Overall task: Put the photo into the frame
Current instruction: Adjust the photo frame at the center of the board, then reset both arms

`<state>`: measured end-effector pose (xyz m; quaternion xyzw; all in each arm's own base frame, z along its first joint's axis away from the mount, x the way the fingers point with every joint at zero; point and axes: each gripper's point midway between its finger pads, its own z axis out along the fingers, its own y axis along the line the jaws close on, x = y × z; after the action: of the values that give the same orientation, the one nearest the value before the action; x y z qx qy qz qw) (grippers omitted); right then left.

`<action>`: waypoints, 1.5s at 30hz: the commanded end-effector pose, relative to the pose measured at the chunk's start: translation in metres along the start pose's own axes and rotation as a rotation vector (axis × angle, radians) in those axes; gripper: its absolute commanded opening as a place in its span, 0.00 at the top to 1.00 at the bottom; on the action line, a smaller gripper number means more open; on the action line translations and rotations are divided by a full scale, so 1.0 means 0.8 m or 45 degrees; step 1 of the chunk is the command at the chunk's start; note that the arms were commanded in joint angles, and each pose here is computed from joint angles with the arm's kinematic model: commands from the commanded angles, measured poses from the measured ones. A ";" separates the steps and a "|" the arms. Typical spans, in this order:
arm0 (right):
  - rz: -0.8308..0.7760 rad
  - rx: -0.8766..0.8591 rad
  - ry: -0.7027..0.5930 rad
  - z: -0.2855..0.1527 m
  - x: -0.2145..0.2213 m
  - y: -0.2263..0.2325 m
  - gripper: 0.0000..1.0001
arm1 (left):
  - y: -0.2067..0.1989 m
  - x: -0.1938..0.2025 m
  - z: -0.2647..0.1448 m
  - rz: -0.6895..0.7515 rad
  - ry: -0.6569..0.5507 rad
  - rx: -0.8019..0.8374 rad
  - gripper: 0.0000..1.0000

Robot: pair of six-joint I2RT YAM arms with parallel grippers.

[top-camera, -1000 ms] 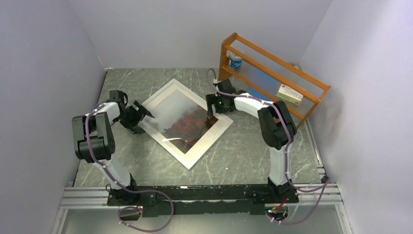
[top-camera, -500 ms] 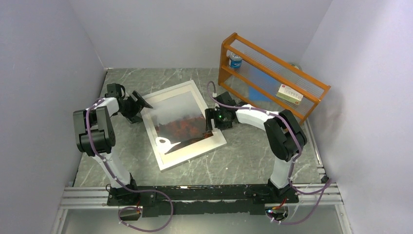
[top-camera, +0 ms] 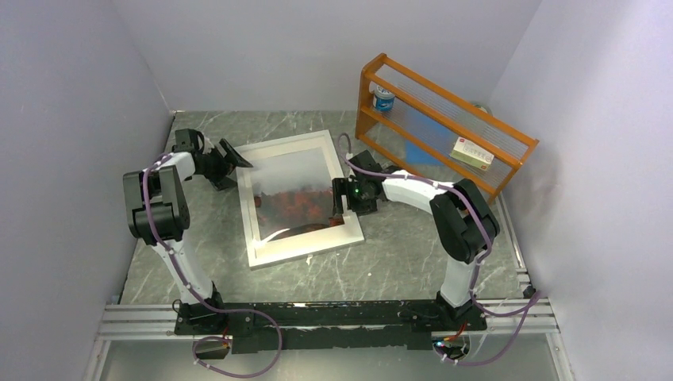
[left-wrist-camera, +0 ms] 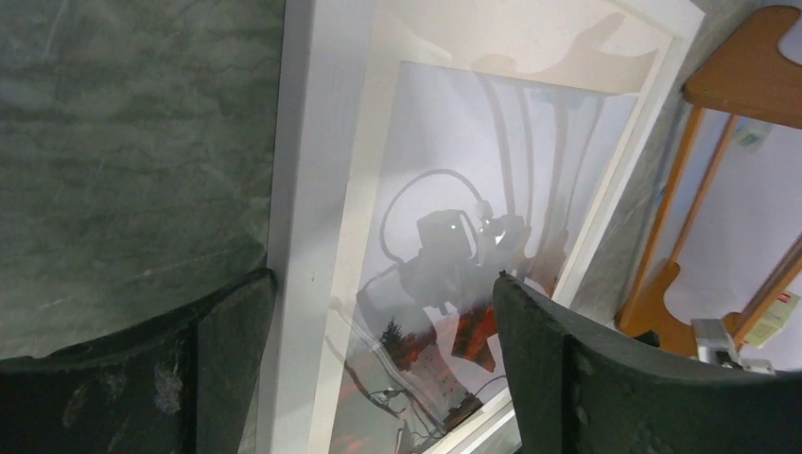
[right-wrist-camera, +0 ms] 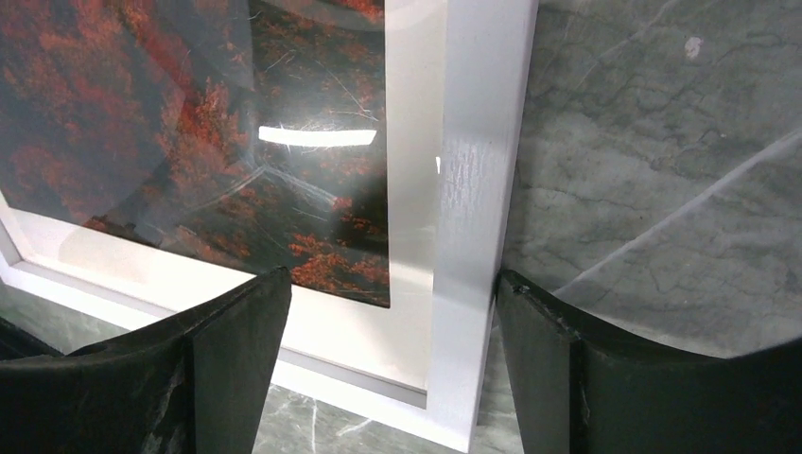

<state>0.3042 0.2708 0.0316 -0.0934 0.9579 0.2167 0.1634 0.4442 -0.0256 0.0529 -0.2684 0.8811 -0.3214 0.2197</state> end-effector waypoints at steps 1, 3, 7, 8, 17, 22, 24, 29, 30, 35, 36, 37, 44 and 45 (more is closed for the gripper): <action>0.037 -0.015 -0.289 -0.053 -0.065 0.041 0.17 | -0.031 0.014 -0.028 0.059 0.059 -0.055 0.10; 0.083 0.101 -0.378 -0.078 -0.072 0.021 0.14 | -0.032 0.004 -0.051 0.131 -0.006 -0.131 0.08; 0.112 0.380 -0.508 -0.143 -0.081 -0.022 0.09 | -0.048 -0.004 -0.112 0.272 -0.148 -0.225 0.06; 0.114 0.437 -0.538 -0.161 -0.079 -0.030 0.08 | -0.054 -0.004 -0.130 0.301 -0.180 -0.239 0.06; 0.194 0.686 -0.858 -0.322 -0.059 -0.075 0.03 | -0.103 0.038 -0.265 0.427 -0.455 -0.218 0.06; 0.263 0.703 -0.877 -0.368 -0.043 -0.076 0.06 | -0.105 0.078 -0.327 0.442 -0.574 -0.243 0.06; 0.279 0.756 -0.857 -0.381 -0.035 -0.082 0.07 | -0.102 0.095 -0.347 0.446 -0.599 -0.256 0.06; 0.344 0.815 -0.899 -0.422 -0.029 -0.087 0.08 | -0.099 0.123 -0.395 0.434 -0.709 -0.288 0.06; 0.347 0.798 -0.922 -0.429 -0.031 -0.085 0.08 | -0.102 0.127 -0.403 0.443 -0.720 -0.286 0.06; 0.344 0.717 -1.102 -0.484 -0.037 -0.076 0.08 | -0.105 0.148 -0.461 0.445 -0.814 -0.359 0.06; 0.347 0.699 -1.135 -0.495 -0.037 -0.074 0.06 | -0.106 0.156 -0.473 0.447 -0.830 -0.359 0.06; 0.345 0.679 -1.166 -0.506 -0.037 -0.071 0.04 | -0.110 0.162 -0.484 0.450 -0.856 -0.344 0.06; 0.309 0.578 -1.277 -0.546 -0.032 -0.061 0.01 | -0.122 0.189 -0.538 0.476 -1.006 -0.306 0.06; 0.308 0.564 -1.277 -0.546 -0.030 -0.060 0.01 | -0.122 0.192 -0.540 0.480 -1.005 -0.309 0.06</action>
<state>0.2228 0.0401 0.3770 0.1746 0.8038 0.0368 0.5675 0.1341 0.0073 0.3902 -0.2226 0.7885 -0.0604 0.5702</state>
